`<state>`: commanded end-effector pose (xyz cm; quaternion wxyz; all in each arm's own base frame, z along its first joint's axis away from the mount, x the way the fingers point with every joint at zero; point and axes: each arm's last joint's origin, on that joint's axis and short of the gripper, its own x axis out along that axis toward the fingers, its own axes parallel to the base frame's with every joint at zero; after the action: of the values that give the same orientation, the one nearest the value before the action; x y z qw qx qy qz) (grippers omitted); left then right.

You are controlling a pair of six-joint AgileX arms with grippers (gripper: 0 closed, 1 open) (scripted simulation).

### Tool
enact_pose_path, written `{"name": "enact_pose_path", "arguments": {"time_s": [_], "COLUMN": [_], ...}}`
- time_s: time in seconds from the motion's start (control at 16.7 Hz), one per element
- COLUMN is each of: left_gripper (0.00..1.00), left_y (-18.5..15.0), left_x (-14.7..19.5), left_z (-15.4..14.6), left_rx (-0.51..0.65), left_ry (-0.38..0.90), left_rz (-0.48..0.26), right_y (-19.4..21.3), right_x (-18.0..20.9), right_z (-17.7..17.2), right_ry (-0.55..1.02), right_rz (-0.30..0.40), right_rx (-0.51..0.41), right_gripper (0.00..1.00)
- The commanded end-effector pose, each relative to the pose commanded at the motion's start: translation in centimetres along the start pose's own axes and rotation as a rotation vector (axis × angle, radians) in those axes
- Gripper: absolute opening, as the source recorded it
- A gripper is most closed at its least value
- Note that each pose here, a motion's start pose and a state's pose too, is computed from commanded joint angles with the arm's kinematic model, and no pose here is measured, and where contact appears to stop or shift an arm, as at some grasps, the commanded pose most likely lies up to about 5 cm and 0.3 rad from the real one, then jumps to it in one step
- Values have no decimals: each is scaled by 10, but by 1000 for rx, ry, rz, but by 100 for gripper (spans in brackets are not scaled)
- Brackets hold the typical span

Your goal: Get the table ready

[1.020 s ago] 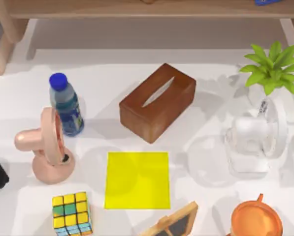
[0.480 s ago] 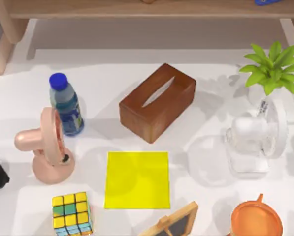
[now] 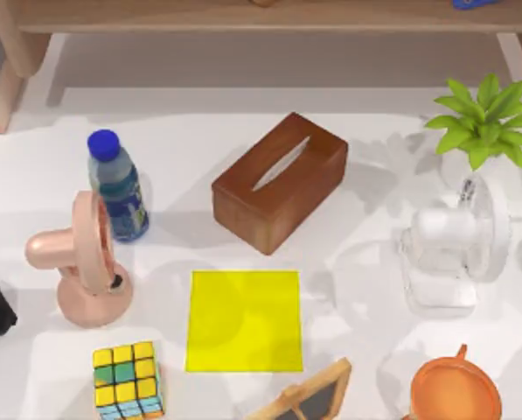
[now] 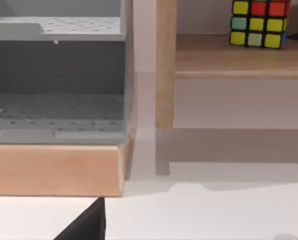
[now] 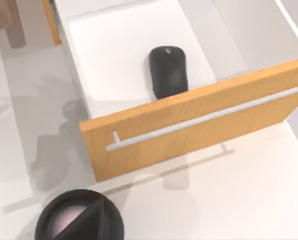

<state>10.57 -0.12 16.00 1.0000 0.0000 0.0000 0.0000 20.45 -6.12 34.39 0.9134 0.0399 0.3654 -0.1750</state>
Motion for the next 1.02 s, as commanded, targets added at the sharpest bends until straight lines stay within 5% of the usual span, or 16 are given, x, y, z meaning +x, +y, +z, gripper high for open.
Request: {"name": "enact_pose_path", "arguments": {"time_s": [0.42,0.72,1.02], "left_gripper": [100,100,100], "left_y": [0,0,0], "left_x": [0,0,0], "left_z": [0,0,0], "left_rx": [0,0,0], "left_ry": [0,0,0], "left_rz": [0,0,0], "right_y": [-15,-6,-1], "right_x": [164,283,335], "right_z": [102,95,76], "right_ry": [465,652,716], "right_rz": [-10,68,109], "right_rx": [-8,-69,-98], "right_gripper": [100,100,100]}}
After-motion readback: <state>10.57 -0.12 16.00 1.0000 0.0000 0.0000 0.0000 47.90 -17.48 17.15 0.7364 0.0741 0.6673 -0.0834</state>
